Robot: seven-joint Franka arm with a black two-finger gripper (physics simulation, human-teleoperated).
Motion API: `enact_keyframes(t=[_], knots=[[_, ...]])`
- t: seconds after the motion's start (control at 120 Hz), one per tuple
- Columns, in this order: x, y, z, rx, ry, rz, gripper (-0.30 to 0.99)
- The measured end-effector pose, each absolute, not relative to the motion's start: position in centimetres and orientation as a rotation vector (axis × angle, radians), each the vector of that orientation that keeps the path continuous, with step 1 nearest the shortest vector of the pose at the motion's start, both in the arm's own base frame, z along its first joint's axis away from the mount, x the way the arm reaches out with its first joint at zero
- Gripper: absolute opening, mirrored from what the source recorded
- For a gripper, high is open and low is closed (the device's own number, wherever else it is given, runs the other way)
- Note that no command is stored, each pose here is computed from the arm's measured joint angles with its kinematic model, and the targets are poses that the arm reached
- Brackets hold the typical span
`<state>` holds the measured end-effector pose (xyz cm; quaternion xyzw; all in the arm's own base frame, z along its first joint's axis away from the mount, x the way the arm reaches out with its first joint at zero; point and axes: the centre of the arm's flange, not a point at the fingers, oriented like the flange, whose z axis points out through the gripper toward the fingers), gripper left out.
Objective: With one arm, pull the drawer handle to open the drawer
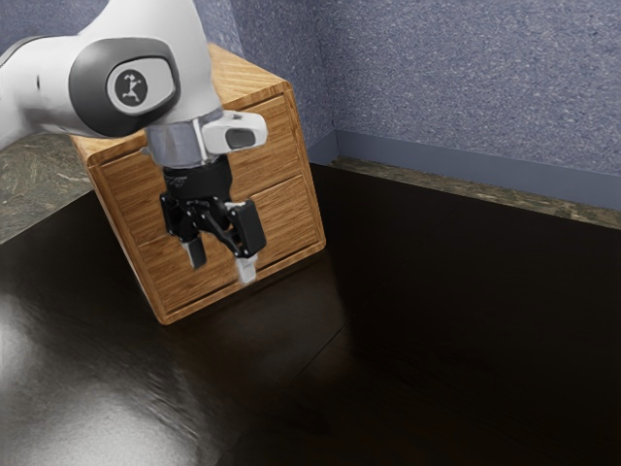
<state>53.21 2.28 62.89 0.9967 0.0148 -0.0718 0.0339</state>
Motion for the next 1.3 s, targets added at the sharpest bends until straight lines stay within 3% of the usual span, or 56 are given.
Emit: enact_keyframes(t=[0.192,0.442,0.767,0.875,1.3], knots=[[53.9,4.3,63.6,3.074,0.097,-0.103,0.69],[51.1,9.1,74.6,3.099,0.222,0.26,0.69],[54.1,10.6,74.1,3.358,-0.002,0.422,0.69],[56.1,9.9,71.7,3.406,-0.135,0.378,0.69],[56.8,0.2,67.7,3.408,-0.843,0.499,0.69]])
